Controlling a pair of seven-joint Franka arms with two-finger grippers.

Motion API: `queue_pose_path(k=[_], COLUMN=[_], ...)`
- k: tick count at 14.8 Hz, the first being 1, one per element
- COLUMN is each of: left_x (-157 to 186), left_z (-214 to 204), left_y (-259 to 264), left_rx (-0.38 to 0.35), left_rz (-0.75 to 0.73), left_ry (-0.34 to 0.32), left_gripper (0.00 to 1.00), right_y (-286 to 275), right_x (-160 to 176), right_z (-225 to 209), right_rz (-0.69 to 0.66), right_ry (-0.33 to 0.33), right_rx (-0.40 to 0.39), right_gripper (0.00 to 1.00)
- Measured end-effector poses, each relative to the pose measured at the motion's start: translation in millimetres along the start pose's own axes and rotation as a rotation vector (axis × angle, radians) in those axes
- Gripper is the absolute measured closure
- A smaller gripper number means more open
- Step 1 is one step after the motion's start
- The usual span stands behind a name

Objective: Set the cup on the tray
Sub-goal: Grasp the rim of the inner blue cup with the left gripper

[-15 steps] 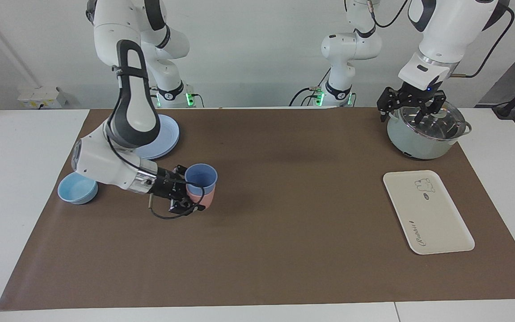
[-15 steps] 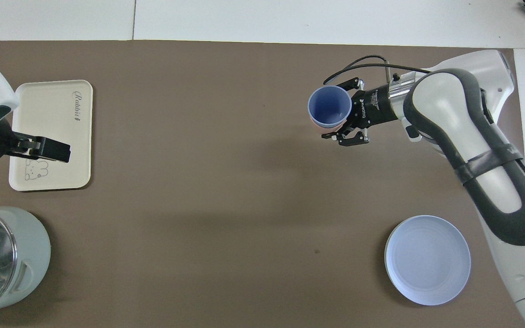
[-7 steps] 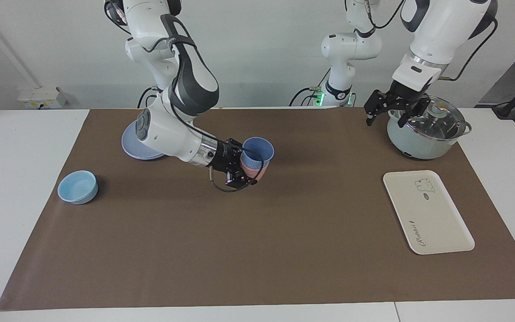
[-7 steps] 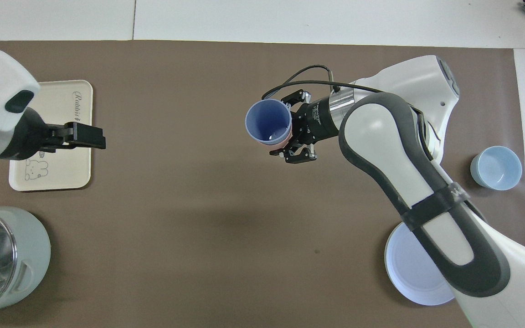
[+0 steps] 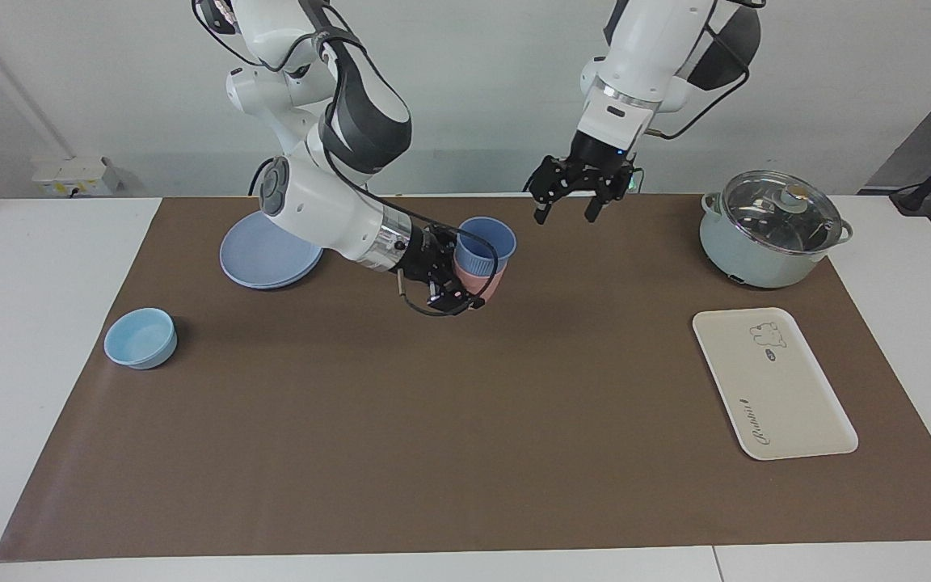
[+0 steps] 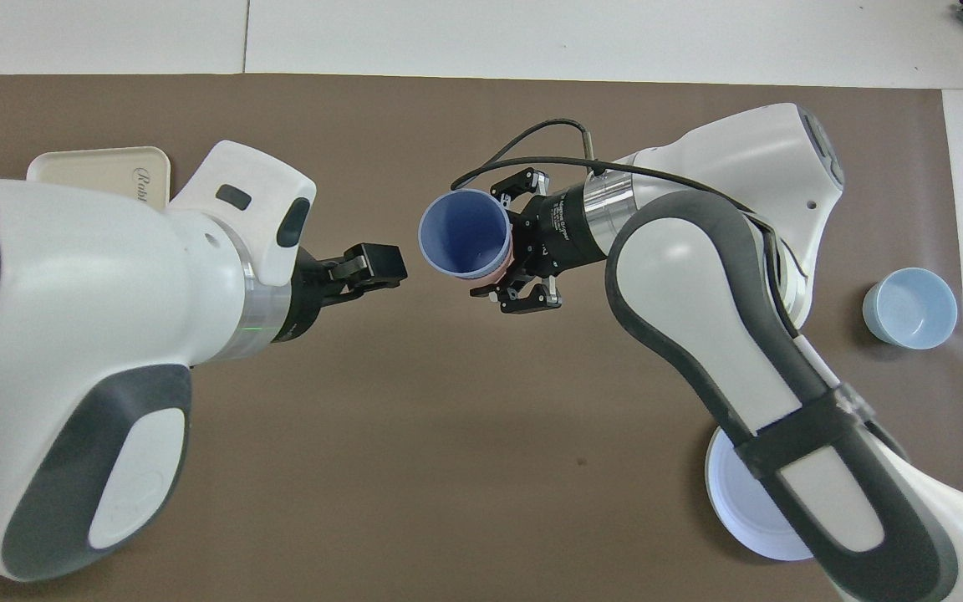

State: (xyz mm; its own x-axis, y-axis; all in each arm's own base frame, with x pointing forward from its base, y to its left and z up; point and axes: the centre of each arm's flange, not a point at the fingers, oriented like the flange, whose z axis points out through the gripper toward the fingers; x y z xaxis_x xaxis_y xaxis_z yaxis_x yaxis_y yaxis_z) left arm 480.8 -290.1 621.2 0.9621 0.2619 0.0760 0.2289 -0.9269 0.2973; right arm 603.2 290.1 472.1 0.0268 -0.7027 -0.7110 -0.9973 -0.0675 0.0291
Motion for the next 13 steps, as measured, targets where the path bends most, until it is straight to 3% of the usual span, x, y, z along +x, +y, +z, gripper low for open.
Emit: queue_pose_path(k=[5,7,13], left_x=[6,10,17], left_z=[-32,-27,13], left_y=[11,16,33], left_rx=[-0.052,-0.076,-0.093], left_rz=[-0.07,-0.097,-0.136], left_ry=[0.028,0.047,0.041], left_gripper=[0.04,0.22,0.27], right_y=[-2,-1,-2], right_x=[5,3,3], right_z=[4,8,8], right_rz=[0.008,0.006,0.006], right_ry=[0.008,0.01,0.011], right_rx=[0.042,0.04,0.055], right_gripper=[0.23,0.23,0.23])
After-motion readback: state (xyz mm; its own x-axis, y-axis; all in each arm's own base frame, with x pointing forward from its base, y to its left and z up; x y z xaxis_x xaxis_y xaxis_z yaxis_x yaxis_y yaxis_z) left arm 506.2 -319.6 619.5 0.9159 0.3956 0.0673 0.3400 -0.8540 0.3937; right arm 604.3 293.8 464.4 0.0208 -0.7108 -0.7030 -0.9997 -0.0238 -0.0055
